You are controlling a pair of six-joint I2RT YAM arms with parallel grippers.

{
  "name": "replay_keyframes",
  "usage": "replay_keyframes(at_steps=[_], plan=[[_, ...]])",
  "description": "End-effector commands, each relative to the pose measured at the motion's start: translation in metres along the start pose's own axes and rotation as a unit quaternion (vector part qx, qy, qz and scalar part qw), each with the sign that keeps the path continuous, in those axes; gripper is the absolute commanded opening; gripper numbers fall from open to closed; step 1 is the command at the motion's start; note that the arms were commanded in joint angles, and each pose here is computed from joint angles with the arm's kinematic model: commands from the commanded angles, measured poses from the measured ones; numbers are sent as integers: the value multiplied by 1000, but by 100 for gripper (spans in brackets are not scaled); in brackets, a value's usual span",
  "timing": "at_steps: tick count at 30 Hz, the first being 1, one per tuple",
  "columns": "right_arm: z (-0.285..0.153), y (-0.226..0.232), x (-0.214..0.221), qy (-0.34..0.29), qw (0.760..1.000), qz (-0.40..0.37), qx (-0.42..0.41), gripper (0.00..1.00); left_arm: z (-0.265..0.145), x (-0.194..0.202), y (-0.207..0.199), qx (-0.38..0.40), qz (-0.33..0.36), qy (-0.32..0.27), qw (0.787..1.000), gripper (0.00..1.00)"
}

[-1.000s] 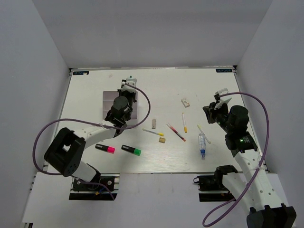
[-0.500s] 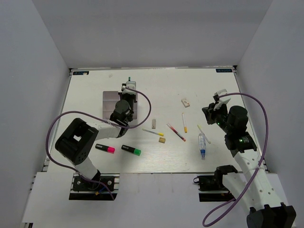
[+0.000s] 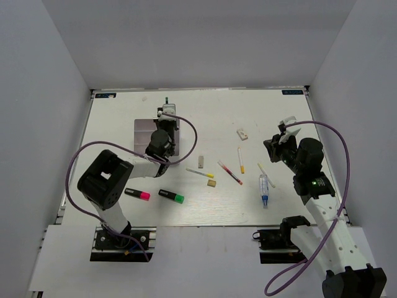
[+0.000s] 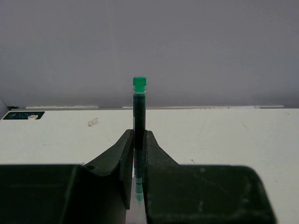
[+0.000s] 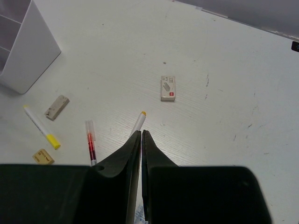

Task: Sort the stationery into containers
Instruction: Place the pen in the storage box.

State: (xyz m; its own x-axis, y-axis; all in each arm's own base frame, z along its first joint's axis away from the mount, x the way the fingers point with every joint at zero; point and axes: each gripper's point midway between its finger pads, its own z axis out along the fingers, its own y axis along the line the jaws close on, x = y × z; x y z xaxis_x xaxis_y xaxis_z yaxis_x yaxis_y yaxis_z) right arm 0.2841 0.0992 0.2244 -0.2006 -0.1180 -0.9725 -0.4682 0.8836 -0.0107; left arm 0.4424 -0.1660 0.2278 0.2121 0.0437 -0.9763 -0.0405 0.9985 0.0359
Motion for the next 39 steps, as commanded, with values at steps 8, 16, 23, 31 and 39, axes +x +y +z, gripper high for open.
replay_keyframes(at_steps=[8,16,23,31,39], plan=[[3,2,-8,-19,1000,-11,-8,10,14,8,7,-49,-3,-21,999,0],[3,3,-8,-18,1000,-13,-8,10,2,-13,2,-22,-6,-41,999,47],[2,3,-10,-21,1000,-14,-8,12,1,-19,-3,2,-1,-18,1000,68],[1,25,-4,1,996,-45,-80,34,-43,-78,-79,271,-69,100,955,28],[37,44,28,130,980,-27,-151,55,-134,-59,-95,363,-111,359,853,66]])
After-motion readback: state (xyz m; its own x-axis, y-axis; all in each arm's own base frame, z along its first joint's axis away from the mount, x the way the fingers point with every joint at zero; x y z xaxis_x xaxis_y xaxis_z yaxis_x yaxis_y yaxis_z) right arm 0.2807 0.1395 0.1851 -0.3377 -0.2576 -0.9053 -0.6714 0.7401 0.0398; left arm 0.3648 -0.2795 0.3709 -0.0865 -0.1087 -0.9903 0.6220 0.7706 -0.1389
